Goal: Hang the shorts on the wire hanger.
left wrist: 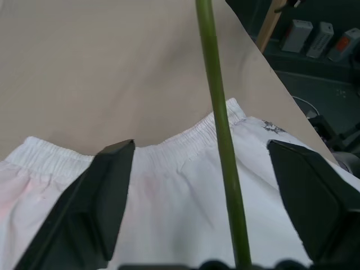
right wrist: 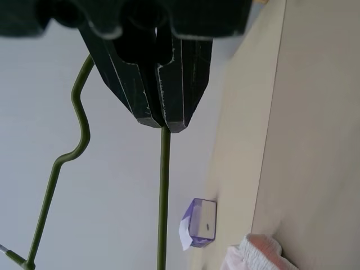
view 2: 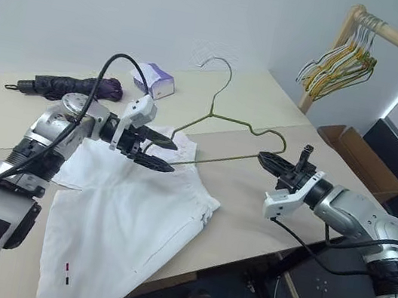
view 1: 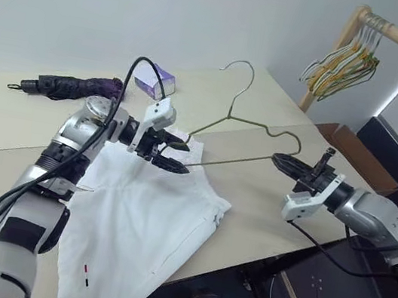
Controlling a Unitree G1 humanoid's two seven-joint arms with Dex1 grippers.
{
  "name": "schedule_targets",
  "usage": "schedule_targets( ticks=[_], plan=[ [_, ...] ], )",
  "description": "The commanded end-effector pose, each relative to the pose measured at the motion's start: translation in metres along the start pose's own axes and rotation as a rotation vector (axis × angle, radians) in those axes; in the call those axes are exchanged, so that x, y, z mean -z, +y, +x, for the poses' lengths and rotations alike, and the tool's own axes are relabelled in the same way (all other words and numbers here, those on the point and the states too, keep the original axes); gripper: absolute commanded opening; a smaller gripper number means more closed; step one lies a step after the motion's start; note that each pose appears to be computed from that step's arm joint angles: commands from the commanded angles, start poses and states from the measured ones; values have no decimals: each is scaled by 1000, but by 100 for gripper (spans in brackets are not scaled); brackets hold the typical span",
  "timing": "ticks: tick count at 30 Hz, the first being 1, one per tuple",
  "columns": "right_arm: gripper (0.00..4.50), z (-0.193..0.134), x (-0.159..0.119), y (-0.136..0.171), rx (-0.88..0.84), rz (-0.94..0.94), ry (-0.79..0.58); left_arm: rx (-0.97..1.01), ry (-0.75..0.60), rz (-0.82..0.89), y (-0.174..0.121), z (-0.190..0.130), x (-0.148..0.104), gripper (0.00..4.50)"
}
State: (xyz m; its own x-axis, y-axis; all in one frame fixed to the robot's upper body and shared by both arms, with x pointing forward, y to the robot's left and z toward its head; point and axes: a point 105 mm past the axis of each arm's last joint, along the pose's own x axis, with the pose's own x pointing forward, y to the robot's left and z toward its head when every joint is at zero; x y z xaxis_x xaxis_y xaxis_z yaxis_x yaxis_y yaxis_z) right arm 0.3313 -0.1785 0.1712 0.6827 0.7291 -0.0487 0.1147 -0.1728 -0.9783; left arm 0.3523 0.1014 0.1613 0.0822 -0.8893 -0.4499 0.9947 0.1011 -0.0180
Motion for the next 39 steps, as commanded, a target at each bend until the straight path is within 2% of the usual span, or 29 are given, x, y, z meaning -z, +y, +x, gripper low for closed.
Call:
schedule_targets(
  ticks=[1,9,15,19,22,25,28,31,33,39],
  plan=[
    [0,1,6,-28,93,-32,10,8,3,29,-1,-1,-4,260],
    [0,0,9,-31,109,-29,18,-3,6,38,1,-4,-4,2],
    [0,4,6,-32,105,-29,3,4,23,36,-4,-7,4,2],
    [112,7,-2,-32,109,-7,-28,-11,24,45,-1,-10,1,0],
    [222,6,-10,-28,89,56,-63,-63,29,67,6,-13,-3,0],
    [331,0,-20,-25,34,185,-101,-134,55,140,12,-16,-3,0],
    [441,-7,-27,-22,-58,395,-115,-211,141,295,18,-22,7,0],
    [446,-20,-33,-23,-244,688,-122,-238,202,419,19,-29,13,0],
    [446,-23,-30,-30,-307,856,-107,-235,224,482,17,-34,12,0],
    [446,-7,-17,-40,-465,1074,9,-181,234,586,7,-34,7,0]
  ],
)
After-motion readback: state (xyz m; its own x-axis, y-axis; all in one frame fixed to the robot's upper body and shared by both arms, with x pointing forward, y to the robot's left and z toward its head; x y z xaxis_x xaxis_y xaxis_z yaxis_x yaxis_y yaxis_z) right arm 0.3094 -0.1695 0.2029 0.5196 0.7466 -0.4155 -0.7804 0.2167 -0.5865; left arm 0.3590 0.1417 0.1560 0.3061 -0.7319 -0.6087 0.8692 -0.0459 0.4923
